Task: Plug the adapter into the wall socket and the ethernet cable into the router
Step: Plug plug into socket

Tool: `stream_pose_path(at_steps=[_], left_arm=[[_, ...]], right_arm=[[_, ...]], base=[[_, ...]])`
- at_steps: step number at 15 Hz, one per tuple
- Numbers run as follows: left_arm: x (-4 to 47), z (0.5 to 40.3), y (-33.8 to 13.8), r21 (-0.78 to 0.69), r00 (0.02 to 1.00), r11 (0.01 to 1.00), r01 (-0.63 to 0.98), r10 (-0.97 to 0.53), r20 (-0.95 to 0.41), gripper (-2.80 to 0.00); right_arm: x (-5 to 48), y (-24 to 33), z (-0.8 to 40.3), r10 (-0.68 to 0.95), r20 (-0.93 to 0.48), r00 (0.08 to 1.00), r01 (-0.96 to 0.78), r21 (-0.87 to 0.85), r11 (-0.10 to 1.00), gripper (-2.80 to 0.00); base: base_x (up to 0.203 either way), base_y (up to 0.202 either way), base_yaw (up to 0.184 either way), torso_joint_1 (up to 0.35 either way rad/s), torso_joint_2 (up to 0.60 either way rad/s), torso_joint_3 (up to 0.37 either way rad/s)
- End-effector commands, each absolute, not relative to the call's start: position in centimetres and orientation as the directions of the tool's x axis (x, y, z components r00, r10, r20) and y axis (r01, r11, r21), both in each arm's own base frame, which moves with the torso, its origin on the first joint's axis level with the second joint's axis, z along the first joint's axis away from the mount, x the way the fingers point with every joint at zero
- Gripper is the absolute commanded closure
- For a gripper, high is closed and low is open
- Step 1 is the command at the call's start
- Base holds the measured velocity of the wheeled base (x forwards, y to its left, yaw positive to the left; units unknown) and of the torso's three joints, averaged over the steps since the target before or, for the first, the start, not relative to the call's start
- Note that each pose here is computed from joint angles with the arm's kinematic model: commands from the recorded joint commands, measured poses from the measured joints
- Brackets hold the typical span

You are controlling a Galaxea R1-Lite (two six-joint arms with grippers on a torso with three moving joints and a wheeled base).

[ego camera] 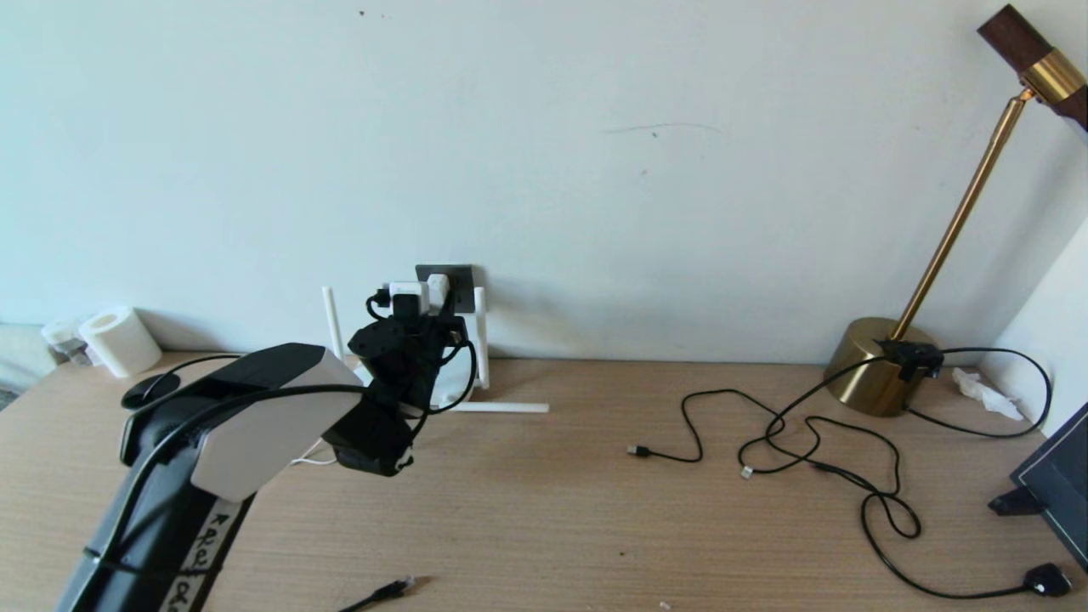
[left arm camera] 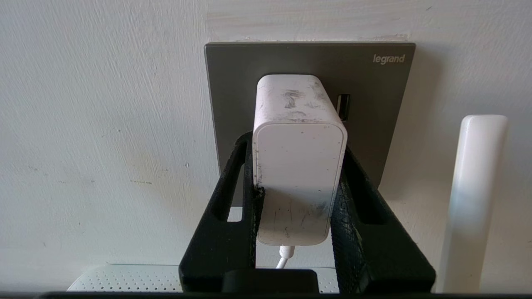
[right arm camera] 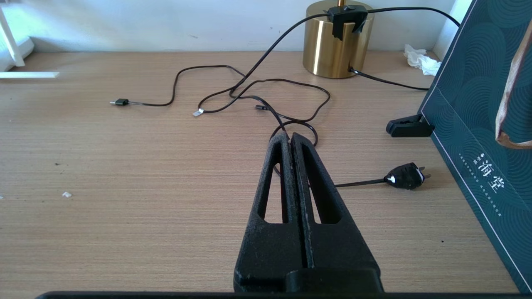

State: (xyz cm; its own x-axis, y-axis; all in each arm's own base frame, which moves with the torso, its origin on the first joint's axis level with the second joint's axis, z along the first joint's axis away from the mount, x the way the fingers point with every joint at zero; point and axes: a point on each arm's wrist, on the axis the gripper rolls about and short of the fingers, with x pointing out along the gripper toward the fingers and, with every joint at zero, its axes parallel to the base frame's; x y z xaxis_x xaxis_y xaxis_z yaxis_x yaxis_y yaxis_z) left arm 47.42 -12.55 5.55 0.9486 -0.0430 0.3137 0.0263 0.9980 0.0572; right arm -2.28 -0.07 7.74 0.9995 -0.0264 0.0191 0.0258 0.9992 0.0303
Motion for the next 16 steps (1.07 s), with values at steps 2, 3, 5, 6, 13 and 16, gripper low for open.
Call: stream_pose_path(at_steps=[2,3,5,6,13,16], left_arm=[[47.72,5.47,-12.56,0.056,0.947,0.998,0.023,-0.04,0.32,0.0],[47.88,5.39,-12.53,0.056,0.947,0.998,0.022,-0.039,0.318,0.0],[47.99,5.21,-12.47,0.057,0.948,0.998,0.02,-0.037,0.317,0.0],[48.01,5.12,-12.4,0.057,0.949,0.998,0.019,-0.036,0.314,0.0],[48.13,4.9,-12.35,0.057,0.949,0.998,0.016,-0.033,0.314,0.0],[48.14,4.92,-12.35,0.057,0.949,0.998,0.016,-0.033,0.314,0.0]], right_arm=[[-2.27,-0.07,7.76,-0.026,0.019,0.999,0.026,0.03,0.999,0.0],[-2.28,-0.08,7.75,-0.028,0.019,0.999,0.027,0.031,0.999,0.0],[-2.28,-0.08,7.75,-0.028,0.02,0.999,0.027,0.031,0.999,0.0],[-2.28,-0.07,7.75,-0.026,0.02,0.999,0.025,0.031,0.999,0.0],[-2.28,-0.08,7.75,-0.027,0.02,0.999,0.027,0.031,0.999,0.0],[-2.28,-0.08,7.75,-0.027,0.02,0.999,0.027,0.03,0.999,0.0]], base=[[0.0,0.0,0.0,0.0,0.0,0.0],[0.0,0.0,0.0,0.0,0.0,0.0],[0.0,0.0,0.0,0.0,0.0,0.0],[0.0,0.0,0.0,0.0,0.0,0.0],[0.0,0.0,0.0,0.0,0.0,0.0],[0.0,0.0,0.0,0.0,0.0,0.0]])
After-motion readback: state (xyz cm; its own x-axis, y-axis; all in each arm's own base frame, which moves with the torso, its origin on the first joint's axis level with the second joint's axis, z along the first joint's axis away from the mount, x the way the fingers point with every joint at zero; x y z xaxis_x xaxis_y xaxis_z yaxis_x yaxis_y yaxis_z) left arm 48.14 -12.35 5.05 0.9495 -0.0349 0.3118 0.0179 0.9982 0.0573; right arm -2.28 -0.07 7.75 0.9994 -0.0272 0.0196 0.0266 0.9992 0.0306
